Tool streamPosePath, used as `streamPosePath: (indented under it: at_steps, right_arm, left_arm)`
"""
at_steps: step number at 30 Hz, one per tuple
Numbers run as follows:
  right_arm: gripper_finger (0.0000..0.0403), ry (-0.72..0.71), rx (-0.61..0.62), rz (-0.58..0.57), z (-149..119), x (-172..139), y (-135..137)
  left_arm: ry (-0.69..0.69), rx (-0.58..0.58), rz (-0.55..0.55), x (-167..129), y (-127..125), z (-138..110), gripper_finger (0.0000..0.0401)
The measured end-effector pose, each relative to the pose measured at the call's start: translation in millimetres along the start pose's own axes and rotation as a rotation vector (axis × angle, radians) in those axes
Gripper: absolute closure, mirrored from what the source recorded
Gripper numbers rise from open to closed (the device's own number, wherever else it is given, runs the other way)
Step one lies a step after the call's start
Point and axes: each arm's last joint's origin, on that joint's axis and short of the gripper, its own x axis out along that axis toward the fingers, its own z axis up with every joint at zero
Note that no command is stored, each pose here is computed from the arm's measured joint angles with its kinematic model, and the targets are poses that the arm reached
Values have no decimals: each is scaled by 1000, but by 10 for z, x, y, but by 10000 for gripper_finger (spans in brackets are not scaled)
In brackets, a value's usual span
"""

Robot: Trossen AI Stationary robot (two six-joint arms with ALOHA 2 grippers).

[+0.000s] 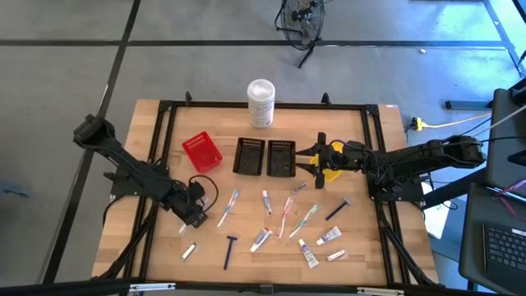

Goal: Pick & Place Travel size toiletries
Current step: Put the blue toothbrush into the red bin

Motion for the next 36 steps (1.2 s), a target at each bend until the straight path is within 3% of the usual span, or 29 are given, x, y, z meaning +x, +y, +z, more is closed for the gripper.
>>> streamPosePath:
  at_steps: [12, 19, 28, 33, 36]
  right_arm:
    - [214, 0, 2, 5, 0, 0, 1]
    - [215, 1, 2, 8, -1, 0, 2]
    - [224, 2, 2, 8, -2, 0, 2]
    - [217, 2, 1, 8, -2, 0, 2]
    - [213, 2, 1, 8, -3, 0, 2]
  left_arm:
    - [-1, 51, 120, 200, 7, -105, 257]
    - [-46, 38, 127, 210, 14, -93, 312]
    - [-270, -72, 33, 221, -78, -60, 380]
    - [-441, -60, -67, 182, -208, -21, 385]
    - [-509, -42, -73, 123, -286, 31, 385]
